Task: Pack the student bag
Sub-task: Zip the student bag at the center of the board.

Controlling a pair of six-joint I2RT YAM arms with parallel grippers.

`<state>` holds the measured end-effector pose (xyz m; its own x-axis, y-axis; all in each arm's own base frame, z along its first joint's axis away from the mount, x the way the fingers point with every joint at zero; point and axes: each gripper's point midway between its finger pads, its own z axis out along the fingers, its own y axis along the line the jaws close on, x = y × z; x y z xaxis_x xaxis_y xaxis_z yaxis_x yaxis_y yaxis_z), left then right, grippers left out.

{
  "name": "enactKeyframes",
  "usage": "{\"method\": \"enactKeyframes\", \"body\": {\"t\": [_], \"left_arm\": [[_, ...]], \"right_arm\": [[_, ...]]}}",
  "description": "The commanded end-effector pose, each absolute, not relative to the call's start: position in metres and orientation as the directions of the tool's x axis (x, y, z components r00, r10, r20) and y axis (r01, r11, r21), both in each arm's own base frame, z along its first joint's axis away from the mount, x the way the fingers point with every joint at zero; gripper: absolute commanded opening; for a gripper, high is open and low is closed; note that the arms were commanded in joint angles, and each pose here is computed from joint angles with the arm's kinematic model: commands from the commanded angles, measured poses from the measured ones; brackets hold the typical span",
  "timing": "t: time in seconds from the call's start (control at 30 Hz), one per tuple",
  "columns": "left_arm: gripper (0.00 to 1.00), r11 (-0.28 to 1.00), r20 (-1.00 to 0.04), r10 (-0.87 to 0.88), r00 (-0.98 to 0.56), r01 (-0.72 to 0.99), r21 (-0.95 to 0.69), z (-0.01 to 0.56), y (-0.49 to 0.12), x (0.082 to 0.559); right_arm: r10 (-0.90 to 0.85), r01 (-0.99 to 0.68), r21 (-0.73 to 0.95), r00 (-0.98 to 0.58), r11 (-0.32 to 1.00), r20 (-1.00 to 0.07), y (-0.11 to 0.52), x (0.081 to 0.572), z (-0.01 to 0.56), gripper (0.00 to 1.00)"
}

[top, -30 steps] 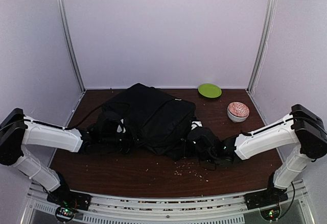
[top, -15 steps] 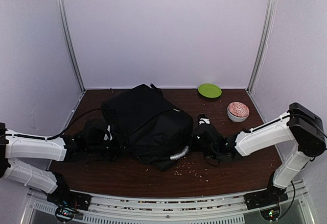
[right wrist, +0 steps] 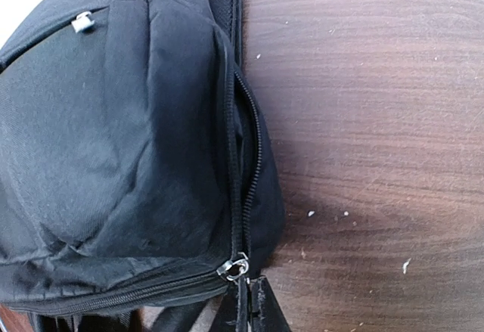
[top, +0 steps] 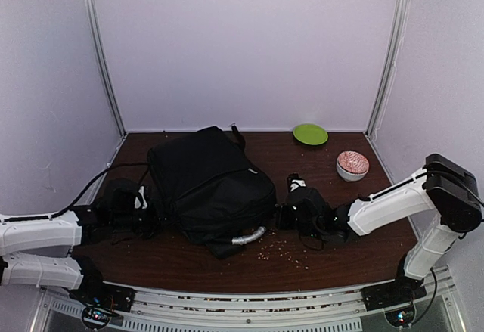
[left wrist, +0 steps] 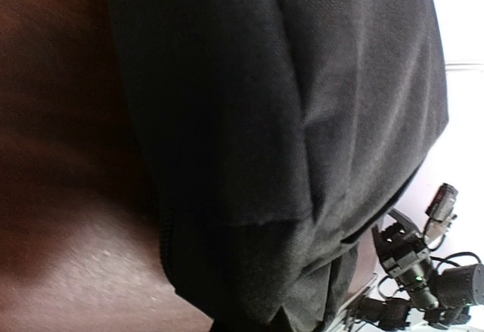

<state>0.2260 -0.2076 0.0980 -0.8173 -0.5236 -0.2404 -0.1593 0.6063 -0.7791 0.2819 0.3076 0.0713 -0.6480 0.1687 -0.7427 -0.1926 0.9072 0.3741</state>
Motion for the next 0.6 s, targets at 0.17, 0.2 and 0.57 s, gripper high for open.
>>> {"method": "enactKeyframes", "body": {"t": [0.17,0.2,0.57], "left_arm": [[0.0,0.762,-0.355,-0.386,-0.852,-0.077,-0.643,0.071,-0.18,0.282],[0.0,0.762,-0.361,-0.363,-0.859,-0.051,-0.646,0.07,-0.184,0.289],[0.0,0.755,-0.369,-0.296,-0.881,0.021,-0.656,0.051,-0.204,0.351]], "right_arm": [[0.206,-0.113,0.354,-0.638,0.928,-0.742,0.291,0.274,0.06,0.0],[0.206,-0.115,0.357,-0.64,0.927,-0.74,0.293,0.272,0.059,0.0],[0.198,-0.15,0.38,-0.651,0.913,-0.733,0.307,0.254,0.06,0.0]]}}
